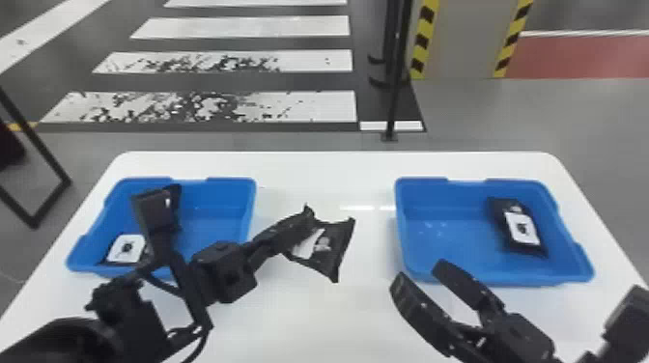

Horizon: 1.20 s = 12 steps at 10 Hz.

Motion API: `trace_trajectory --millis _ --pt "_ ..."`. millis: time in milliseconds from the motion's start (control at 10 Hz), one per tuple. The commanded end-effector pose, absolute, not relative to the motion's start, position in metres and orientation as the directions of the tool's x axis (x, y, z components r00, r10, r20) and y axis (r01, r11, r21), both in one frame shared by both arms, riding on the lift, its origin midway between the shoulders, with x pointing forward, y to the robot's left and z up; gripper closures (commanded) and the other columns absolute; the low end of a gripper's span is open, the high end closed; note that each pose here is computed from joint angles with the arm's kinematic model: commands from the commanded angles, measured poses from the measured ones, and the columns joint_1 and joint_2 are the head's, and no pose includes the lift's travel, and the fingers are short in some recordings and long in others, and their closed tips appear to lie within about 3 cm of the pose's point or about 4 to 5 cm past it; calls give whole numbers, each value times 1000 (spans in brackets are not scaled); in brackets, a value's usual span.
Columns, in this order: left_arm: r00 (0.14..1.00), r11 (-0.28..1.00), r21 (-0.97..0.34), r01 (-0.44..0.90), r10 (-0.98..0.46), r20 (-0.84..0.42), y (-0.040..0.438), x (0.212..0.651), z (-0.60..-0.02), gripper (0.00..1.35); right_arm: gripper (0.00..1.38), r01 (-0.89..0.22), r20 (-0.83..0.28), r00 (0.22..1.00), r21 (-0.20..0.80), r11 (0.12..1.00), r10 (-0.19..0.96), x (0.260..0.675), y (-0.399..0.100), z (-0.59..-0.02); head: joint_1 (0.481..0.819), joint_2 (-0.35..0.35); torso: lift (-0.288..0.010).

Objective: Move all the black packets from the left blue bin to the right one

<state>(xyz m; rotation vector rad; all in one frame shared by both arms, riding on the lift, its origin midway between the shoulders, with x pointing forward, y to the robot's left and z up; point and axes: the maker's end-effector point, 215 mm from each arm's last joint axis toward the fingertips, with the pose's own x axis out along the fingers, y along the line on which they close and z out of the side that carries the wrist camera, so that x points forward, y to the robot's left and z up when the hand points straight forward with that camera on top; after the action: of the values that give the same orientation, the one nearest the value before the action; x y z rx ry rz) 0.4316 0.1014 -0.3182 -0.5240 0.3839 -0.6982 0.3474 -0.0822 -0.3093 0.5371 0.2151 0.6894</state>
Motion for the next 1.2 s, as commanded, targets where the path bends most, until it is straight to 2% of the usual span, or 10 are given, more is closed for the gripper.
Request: trace_trajectory --millis 0,400,800,900,1100 --pt "685 618 -585 525 -715 -141 85 428 -313 1204 127 -551 -14 738 565 614 675 350 -72 -314 695 33 -140" --pt "636 562 -609 560 -763 -119 53 418 -308 1205 127 -566 13 701 617 546 713 358 -52 -316 695 12 -140" --pt "624 557 -609 564 -771 -127 48 416 -309 1205 130 -594 54 673 633 496 738 355 -34 -302 695 8 -140" --pt "621 553 -610 568 -774 -124 46 416 -308 1204 222 -591 40 661 643 487 749 353 -29 -307 695 14 -140" --pt "611 536 -617 577 -784 -110 39 414 -303 1204 930 -590 14 641 648 481 767 352 -22 -314 695 27 -140"
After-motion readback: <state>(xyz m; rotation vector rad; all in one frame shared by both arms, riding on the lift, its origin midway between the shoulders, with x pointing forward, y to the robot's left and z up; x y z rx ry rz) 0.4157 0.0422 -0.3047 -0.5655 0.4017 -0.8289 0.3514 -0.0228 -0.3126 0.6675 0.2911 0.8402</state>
